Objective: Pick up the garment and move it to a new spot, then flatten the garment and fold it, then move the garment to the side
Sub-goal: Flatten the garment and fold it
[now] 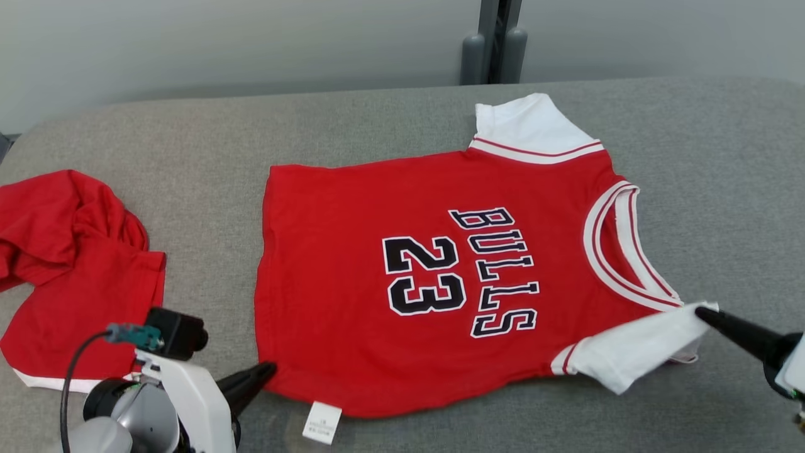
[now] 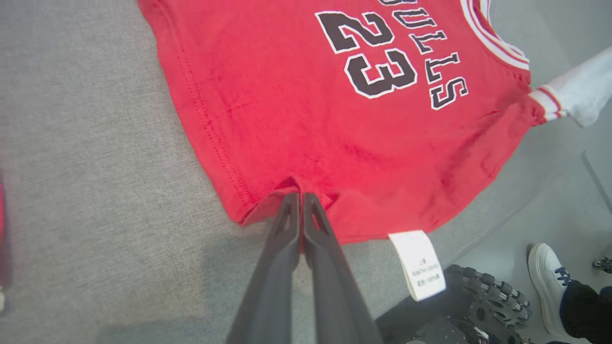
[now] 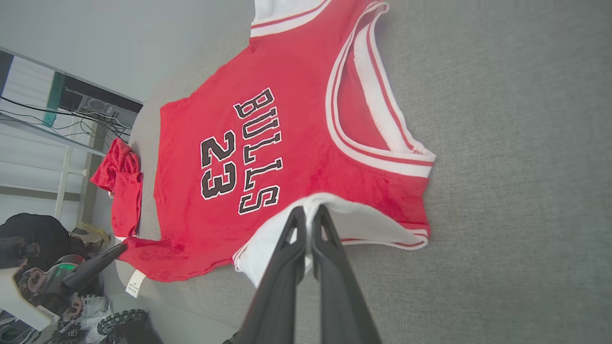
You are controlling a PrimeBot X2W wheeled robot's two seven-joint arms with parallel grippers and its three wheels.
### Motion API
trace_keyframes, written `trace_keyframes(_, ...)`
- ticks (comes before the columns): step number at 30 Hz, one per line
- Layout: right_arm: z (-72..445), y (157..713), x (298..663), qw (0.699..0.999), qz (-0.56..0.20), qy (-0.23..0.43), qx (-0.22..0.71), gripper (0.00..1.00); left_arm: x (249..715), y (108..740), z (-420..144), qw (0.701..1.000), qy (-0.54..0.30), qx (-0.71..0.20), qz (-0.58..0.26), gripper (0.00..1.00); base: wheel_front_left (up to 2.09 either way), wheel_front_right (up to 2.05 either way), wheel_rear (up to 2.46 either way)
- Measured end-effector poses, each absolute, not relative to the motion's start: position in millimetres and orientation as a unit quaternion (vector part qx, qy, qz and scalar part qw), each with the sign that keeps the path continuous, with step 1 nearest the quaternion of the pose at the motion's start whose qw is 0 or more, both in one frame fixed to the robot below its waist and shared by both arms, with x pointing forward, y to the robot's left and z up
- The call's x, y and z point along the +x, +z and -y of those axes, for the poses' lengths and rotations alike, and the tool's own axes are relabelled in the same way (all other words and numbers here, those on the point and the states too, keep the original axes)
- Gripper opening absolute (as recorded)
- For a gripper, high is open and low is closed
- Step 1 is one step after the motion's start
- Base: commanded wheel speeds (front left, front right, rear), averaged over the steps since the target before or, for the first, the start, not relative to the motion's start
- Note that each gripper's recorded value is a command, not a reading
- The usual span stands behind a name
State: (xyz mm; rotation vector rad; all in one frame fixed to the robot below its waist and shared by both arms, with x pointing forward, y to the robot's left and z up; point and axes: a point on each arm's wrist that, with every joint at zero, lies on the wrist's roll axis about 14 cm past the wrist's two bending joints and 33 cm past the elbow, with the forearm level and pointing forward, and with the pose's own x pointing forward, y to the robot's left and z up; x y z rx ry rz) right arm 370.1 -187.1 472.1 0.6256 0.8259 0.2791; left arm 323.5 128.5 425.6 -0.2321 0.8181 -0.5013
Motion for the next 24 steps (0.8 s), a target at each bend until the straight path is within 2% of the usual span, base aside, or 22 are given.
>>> trace_keyframes(8, 181.4, 464.0, 406.6, 0.865, -0.391, 0.134, 0.283, 0.00, 347.6, 421.0, -132.6, 0.882, -0.224, -0.135, -0.393, 0.00, 0.00, 0.00, 0.00)
trace_keyframes(24, 173.6, 442.7, 451.3, 0.874, -0.382, 0.130, 0.271, 0.00, 379.1, 400.3, -138.0, 0.886, -0.182, -0.158, -0.395, 0.00, 0.00, 0.00, 0.00)
